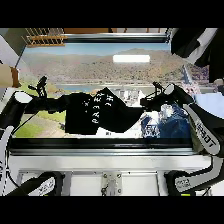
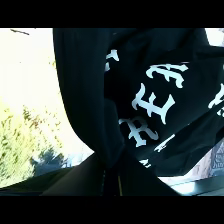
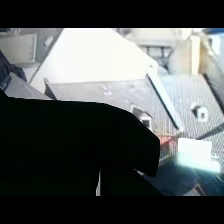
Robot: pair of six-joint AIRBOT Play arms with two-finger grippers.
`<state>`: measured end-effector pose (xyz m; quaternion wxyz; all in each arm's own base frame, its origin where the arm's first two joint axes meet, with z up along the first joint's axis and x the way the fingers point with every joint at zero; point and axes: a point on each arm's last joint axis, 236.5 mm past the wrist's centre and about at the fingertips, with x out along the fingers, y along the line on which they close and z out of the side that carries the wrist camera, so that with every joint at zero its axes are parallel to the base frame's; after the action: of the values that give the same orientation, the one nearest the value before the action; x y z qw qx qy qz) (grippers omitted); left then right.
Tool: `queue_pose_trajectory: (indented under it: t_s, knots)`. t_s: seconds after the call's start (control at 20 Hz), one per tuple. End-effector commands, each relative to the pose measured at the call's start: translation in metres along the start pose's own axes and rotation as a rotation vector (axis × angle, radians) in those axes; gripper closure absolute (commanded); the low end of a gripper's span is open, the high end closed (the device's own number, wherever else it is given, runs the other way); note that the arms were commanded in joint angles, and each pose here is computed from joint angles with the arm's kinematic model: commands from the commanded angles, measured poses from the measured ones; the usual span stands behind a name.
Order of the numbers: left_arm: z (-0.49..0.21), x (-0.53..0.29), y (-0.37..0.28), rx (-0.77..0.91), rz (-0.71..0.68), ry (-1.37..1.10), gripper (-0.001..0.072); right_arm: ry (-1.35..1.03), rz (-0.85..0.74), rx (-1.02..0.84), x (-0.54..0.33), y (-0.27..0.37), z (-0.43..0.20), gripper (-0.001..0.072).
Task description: Fold the clothes and pants, and hang the long-sleeved shirts on hangers.
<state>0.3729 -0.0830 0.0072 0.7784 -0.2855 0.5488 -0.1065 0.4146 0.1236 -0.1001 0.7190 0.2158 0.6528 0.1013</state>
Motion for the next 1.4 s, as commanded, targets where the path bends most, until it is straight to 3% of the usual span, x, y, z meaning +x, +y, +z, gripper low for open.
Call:
queue_pose_trajectory:
  t_s: [0.0,0.25,0.4,0.55,0.75,1.0,1.15,1.35]
  knots:
    - [0.011,-0.015,-0.004,0.022,0.004,-0.012,0.0701,-0.101,-0.007,-0.097,-0.031,0.012,0.022,0.0699]
    - [0.085,-0.176,-0.084,0.22,-0.047,-0.373,0.0701,-0.634,-0.138,-0.285,-0.271,0.04,0.094,0.07]
    - [0.079,-0.291,-0.155,0.388,-0.087,-0.664,0.07,-0.984,-0.13,-0.345,-0.425,0.081,0.07,0.0699]
    - [0.039,-0.383,-0.21,0.496,-0.138,-0.91,0.07,-1.223,-0.12,-0.41,-0.515,0.115,0.015,0.07]
    - [-0.021,-0.457,-0.248,0.579,-0.199,-1.119,0.07,-1.383,-0.099,-0.461,-0.57,0.138,-0.046,0.07]
    - [-0.064,-0.498,-0.264,0.603,-0.256,-1.255,0.07,-1.452,-0.089,-0.485,-0.592,0.147,-0.078,0.07]
    - [-0.055,-0.484,-0.259,0.582,-0.246,-1.208,0.0701,-1.45,-0.081,-0.483,-0.591,0.148,-0.079,0.07]
    - [0.009,-0.396,-0.212,0.428,-0.194,-0.955,0.0701,-1.292,-0.042,-0.443,-0.547,0.141,-0.042,0.07]
